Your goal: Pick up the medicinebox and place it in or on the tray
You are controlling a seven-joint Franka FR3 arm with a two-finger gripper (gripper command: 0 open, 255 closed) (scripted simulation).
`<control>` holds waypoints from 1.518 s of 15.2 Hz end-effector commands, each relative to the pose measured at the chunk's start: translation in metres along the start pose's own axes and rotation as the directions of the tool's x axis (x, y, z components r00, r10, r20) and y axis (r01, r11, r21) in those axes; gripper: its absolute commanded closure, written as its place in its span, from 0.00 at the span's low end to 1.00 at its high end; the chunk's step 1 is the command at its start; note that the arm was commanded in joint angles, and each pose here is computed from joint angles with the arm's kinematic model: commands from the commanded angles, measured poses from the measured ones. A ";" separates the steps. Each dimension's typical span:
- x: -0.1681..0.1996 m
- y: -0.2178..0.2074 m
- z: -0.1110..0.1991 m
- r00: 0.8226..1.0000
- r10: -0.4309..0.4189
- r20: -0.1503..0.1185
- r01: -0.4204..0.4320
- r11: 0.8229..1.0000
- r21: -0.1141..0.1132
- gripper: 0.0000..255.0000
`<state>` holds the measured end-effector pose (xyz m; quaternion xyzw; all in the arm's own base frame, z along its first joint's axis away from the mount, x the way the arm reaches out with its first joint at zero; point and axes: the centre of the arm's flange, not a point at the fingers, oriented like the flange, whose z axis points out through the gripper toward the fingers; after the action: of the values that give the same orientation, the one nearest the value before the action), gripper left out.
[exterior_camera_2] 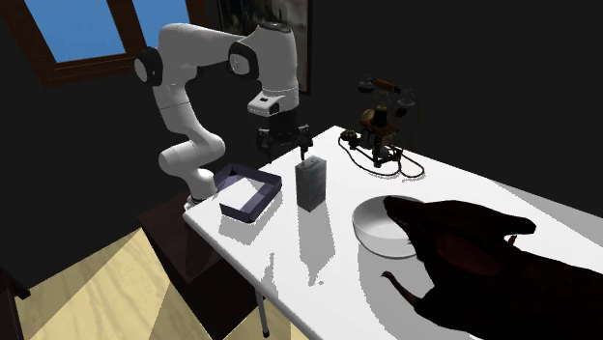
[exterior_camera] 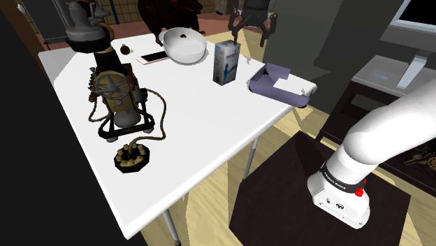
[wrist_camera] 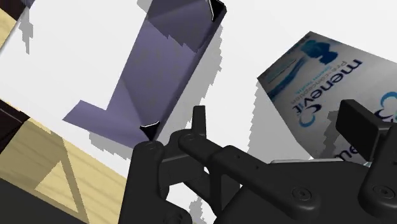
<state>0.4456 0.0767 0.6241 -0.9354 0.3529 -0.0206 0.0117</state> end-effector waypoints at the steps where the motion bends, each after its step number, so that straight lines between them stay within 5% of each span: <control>1: 0.015 -0.023 -0.001 0.994 0.105 0.005 -0.105 0.994 0.002 0.00; 4: 0.043 -0.050 -0.004 0.969 0.248 0.011 -0.248 0.969 0.003 0.00; 12: 0.042 -0.050 0.036 0.969 0.248 0.011 -0.248 0.969 0.003 0.00; 20: 0.042 -0.051 0.036 0.969 0.248 0.011 -0.248 0.969 0.003 0.00; 21: 0.042 -0.051 0.036 0.969 0.248 0.011 -0.248 0.969 0.003 1.00; 23: 0.042 -0.050 0.036 0.969 0.248 0.011 -0.248 0.969 0.003 1.00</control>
<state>0.5124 0.0868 0.5915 -0.8841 0.4668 -0.0150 0.0181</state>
